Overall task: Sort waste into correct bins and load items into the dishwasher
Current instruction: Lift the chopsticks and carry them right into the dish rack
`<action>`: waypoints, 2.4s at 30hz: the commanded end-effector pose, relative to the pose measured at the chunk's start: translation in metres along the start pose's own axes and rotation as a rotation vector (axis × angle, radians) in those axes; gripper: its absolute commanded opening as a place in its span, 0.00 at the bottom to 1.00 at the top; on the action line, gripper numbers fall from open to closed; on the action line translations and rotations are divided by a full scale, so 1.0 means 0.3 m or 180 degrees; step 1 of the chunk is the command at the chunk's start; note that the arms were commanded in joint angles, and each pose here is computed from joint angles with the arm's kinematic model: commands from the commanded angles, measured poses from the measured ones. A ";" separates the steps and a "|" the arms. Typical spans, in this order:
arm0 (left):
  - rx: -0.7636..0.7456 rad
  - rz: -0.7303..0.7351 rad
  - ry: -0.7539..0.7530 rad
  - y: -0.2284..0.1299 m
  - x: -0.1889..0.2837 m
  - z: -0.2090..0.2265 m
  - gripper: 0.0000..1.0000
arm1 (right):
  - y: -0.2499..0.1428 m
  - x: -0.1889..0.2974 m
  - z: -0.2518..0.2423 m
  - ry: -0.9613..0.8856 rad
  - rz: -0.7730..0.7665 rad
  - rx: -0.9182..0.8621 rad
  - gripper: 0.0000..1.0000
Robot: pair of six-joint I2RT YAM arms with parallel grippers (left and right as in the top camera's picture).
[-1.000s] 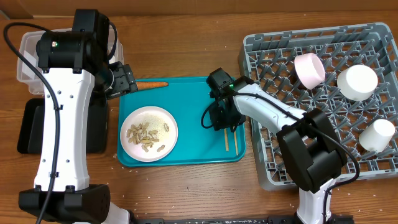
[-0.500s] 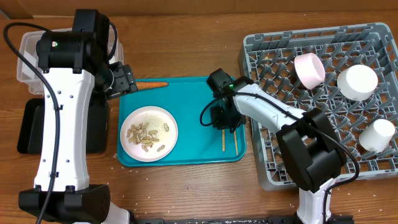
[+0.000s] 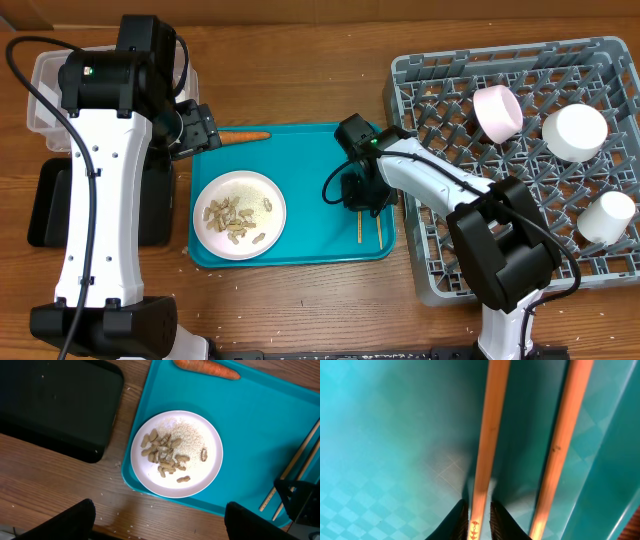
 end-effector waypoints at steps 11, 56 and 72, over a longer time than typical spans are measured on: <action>-0.0055 0.0008 -0.0025 0.003 -0.001 -0.005 0.84 | -0.042 -0.096 -0.049 -0.0322 0.0224 -0.0130 0.10; -0.0055 0.0033 -0.0018 -0.001 -0.001 -0.003 0.84 | -0.066 0.684 -0.328 -0.0560 -0.1029 -0.0062 0.04; -0.0055 0.0029 -0.0016 -0.001 -0.001 -0.003 0.85 | -0.145 0.405 -0.379 -0.0287 -0.0176 0.0073 0.04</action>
Point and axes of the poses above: each gripper's point midway between its finger pads, its own x axis back along the fingers, its own z axis along the line the jaws close on, y = z × x, the point moved 9 cm from there along x, back along the fingers, and after that the axes turned 5 degrees about -x, right-handed, at the moved point
